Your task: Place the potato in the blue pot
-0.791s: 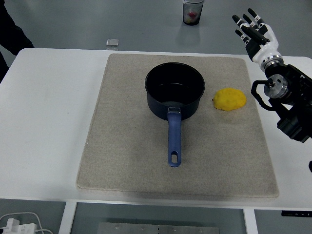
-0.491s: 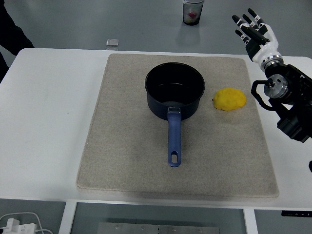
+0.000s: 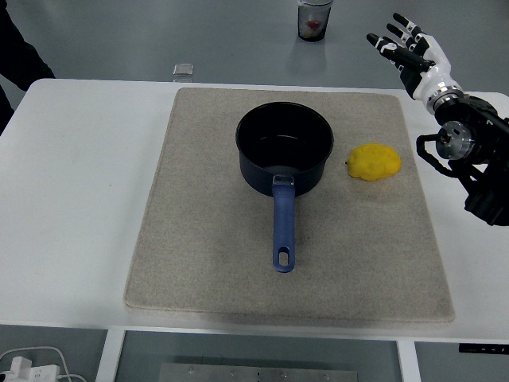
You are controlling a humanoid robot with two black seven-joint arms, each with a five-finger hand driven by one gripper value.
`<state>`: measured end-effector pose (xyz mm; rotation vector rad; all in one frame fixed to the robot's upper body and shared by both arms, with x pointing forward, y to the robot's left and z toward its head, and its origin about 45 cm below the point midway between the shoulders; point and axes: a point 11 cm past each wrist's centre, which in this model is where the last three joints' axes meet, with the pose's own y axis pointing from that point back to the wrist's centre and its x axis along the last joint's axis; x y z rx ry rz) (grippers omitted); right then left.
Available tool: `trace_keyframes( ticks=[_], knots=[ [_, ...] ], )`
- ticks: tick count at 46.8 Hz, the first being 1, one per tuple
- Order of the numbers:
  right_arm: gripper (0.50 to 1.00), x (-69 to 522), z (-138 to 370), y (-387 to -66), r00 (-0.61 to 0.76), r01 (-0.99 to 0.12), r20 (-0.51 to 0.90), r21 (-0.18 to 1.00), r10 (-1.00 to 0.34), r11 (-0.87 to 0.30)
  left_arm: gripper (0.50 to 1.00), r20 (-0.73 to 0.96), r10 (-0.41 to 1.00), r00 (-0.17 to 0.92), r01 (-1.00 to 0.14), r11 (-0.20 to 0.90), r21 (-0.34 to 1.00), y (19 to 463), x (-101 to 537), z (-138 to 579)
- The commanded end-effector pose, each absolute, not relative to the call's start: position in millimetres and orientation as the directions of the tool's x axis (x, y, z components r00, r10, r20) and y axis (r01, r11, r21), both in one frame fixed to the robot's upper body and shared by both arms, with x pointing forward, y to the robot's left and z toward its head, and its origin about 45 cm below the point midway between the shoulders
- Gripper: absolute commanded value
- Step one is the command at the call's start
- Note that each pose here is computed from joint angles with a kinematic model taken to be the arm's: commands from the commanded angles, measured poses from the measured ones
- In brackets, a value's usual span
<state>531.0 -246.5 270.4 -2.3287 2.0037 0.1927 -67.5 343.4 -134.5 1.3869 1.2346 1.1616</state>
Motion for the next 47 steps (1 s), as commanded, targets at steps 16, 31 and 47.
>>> trace_keyframes(
  ticks=[16, 31, 47],
  knots=[
    [0.928, 529.0, 299.8, -233.0, 0.392, -0.919, 0.059, -0.017, -0.918, -0.393, 0.996, 0.071, 0.996, 0.052, 0.137, -0.078, 0.988, 343.3, -70.2, -134.3],
    [0.928, 506.6, 289.0, -243.9, 0.602, -0.794, 0.284, 0.111, -0.747, -0.598, 0.996, 0.076, 0.996, 0.052, 0.137, -0.082, 0.987, 344.9, -70.2, -134.1],
    [0.928, 477.6, 266.0, -278.9, 0.641, -0.745, 0.409, 0.131, -0.649, -0.654, 0.996, 0.077, 0.996, 0.054, 0.138, -0.084, 0.987, 345.0, -71.2, -134.0]
  ],
)
